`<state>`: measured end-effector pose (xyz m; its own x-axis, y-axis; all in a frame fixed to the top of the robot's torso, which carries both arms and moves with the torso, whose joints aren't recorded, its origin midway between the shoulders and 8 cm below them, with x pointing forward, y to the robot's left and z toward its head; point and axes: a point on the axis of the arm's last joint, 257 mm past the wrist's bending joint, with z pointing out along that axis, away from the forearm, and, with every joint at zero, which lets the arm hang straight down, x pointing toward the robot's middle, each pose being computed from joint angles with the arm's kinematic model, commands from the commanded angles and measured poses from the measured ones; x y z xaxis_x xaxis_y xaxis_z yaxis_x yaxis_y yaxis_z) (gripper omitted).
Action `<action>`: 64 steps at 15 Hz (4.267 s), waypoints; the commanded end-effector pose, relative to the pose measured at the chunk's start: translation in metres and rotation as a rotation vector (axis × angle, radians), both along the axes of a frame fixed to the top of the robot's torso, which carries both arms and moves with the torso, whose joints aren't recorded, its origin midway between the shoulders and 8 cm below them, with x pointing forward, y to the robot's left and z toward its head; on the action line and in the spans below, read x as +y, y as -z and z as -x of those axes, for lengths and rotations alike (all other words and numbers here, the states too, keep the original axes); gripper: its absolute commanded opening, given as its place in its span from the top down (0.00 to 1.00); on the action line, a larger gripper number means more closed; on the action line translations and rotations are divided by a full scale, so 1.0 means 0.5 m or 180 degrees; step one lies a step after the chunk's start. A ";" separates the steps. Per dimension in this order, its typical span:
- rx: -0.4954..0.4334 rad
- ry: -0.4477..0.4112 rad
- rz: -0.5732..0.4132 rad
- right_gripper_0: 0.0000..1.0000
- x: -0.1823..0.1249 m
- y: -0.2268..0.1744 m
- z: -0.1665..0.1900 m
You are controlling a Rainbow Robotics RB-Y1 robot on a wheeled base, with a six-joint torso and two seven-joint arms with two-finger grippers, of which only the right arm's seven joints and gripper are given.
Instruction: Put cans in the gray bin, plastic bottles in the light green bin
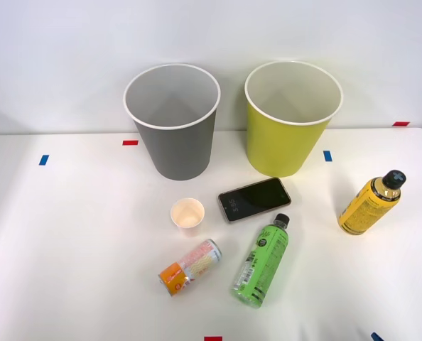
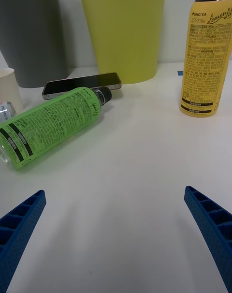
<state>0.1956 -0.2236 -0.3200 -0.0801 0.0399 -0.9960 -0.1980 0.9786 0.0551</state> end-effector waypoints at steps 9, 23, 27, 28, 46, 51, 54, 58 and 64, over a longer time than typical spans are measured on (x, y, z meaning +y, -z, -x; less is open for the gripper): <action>0.0000 0.0000 0.0000 0.00 0.000 0.000 0.000; 0.0000 0.0000 0.0000 0.00 0.000 0.000 0.000; 0.0000 0.0000 0.0000 0.00 0.000 0.000 0.000; 0.0000 0.0000 0.0000 0.00 0.000 0.000 0.000; -0.0646 0.0388 -0.0168 0.00 -0.067 -0.121 -0.225; -0.0669 0.0545 -0.0166 0.00 -0.104 -0.143 -0.313; -0.0689 0.0628 -0.0142 0.00 -0.127 -0.159 -0.350; -0.0731 0.0697 -0.0091 0.00 -0.150 -0.174 -0.393; -0.0837 0.0828 -0.0095 0.00 -0.178 -0.180 -0.448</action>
